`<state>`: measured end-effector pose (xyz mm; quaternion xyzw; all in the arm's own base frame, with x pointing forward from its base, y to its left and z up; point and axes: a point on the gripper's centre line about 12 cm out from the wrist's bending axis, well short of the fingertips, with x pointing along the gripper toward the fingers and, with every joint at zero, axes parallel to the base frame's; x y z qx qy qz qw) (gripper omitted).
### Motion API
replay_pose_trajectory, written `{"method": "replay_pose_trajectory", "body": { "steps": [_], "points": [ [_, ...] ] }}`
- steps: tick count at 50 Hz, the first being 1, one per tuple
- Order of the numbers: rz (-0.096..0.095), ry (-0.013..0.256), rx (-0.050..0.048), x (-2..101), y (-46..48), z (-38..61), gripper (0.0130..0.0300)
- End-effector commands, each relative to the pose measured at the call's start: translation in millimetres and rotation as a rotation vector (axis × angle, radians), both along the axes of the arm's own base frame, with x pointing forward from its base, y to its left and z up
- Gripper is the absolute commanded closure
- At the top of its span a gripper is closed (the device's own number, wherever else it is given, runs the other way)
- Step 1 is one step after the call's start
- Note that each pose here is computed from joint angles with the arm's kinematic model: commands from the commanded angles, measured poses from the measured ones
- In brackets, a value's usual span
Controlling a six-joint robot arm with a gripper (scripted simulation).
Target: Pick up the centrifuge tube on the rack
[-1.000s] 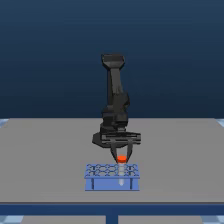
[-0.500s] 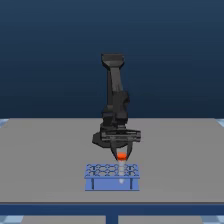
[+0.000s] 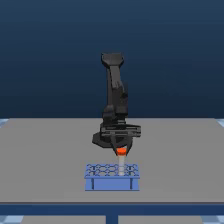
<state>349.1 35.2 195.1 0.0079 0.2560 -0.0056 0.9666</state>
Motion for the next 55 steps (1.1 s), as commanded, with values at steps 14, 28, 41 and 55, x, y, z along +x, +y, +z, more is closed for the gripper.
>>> {"method": "replay_pose_trajectory", "body": {
  "steps": [14,28,41,55],
  "points": [
    [0.015,0.007,-0.0125,-0.3,0.8,12.4,0.0300],
    [0.015,0.007,-0.0125,-0.3,0.8,20.8,0.0300],
    [0.015,0.007,-0.0125,-0.3,0.8,27.2,0.0300],
    [0.015,0.007,-0.0125,-0.3,0.8,33.7,0.0300]
  ]
}}
